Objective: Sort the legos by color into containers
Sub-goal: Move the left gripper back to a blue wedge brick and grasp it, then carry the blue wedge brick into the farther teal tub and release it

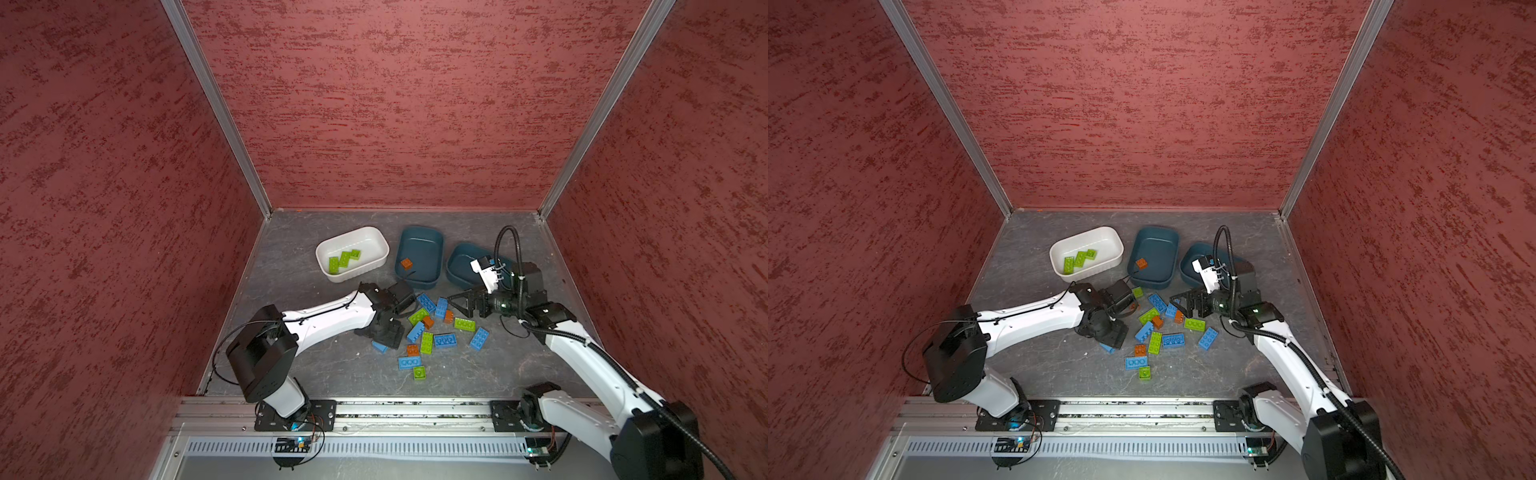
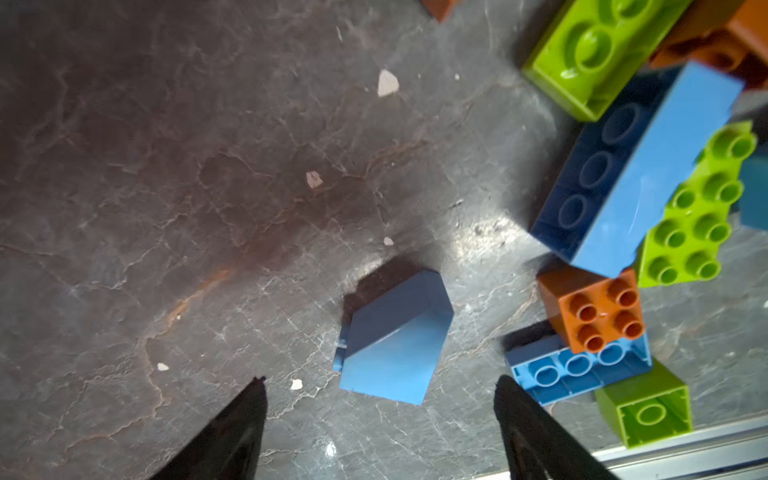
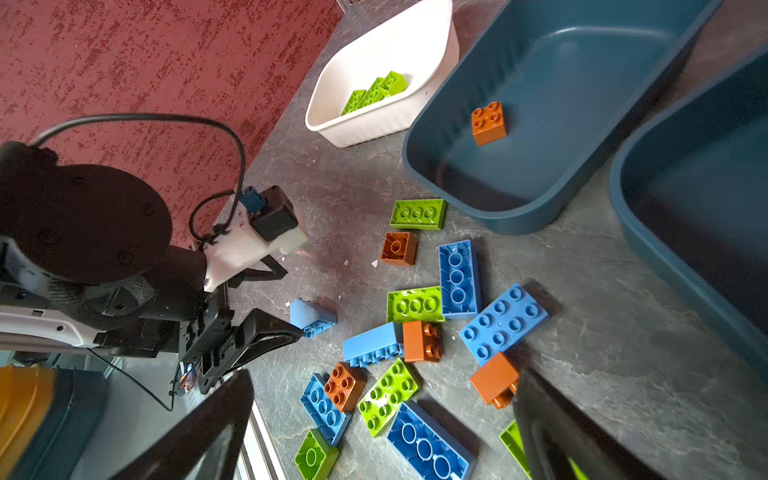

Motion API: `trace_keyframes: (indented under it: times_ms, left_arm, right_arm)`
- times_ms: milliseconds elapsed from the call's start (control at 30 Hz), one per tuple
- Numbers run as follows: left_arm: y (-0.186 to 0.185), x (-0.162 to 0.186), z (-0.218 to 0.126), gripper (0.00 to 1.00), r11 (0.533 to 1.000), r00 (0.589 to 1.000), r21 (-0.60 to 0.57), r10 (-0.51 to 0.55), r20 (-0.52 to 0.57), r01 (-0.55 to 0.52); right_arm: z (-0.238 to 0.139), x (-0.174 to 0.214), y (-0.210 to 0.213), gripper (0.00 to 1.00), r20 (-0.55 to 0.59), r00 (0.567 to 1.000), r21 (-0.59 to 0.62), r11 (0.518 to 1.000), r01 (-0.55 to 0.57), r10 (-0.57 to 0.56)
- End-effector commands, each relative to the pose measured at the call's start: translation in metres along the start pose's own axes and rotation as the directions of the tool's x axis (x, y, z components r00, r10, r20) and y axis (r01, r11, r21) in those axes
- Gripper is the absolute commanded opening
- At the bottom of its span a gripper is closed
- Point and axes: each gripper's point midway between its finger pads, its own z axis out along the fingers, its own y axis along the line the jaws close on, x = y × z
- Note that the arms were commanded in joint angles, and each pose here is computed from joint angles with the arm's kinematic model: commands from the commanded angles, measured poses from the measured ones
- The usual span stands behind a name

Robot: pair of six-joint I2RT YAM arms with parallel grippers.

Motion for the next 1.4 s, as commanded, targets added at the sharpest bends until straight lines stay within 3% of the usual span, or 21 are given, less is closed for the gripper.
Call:
trace_keyframes:
  times_ms: [0, 200, 567, 767, 833, 1067, 1367]
  left_arm:
    - [-0.011, -0.004, 0.001, 0.84, 0.993, 0.996, 0.069, 0.09, 0.03, -0.092]
    - [-0.019, 0.006, 0.02, 0.78, 0.988, 0.995, 0.113, 0.103, 0.003, -0.103]
    - [-0.01, 0.009, 0.041, 0.56, 0.993, 0.998, 0.095, 0.065, -0.008, -0.064]
    - [-0.007, 0.006, 0.035, 0.39, 0.996, 0.999, 0.08, 0.047, -0.005, -0.047]
    - [-0.006, -0.001, 0.026, 0.39, 0.997, 0.999, 0.073, 0.037, 0.015, -0.038]
    - [-0.016, -0.052, -0.017, 0.41, 0.992, 0.991, 0.104, 0.058, 0.123, -0.071]
    - [-0.046, -0.161, -0.054, 0.41, 0.972, 0.947, 0.168, 0.108, 0.304, -0.165]
  right_arm:
    - [-0.001, 0.002, 0.003, 0.99, 0.004, 1.0, -0.024, 1.0, 0.011, -0.011]
    - [-0.004, 0.003, 0.005, 0.99, 0.007, 1.0, -0.021, 1.0, 0.007, -0.007]
    - [-0.004, 0.005, 0.006, 0.99, -0.002, 1.0, -0.024, 1.0, -0.001, 0.001]
    - [-0.006, 0.005, 0.006, 0.99, -0.002, 1.0, -0.013, 1.0, 0.0, 0.0]
    - [-0.007, 0.004, 0.005, 0.99, 0.004, 1.0, -0.004, 1.0, 0.004, -0.004]
    - [-0.009, -0.009, -0.001, 0.99, 0.034, 0.999, 0.047, 0.999, 0.023, -0.024]
    - [-0.029, -0.028, -0.028, 0.99, 0.103, 0.994, 0.139, 0.989, -0.051, 0.037]
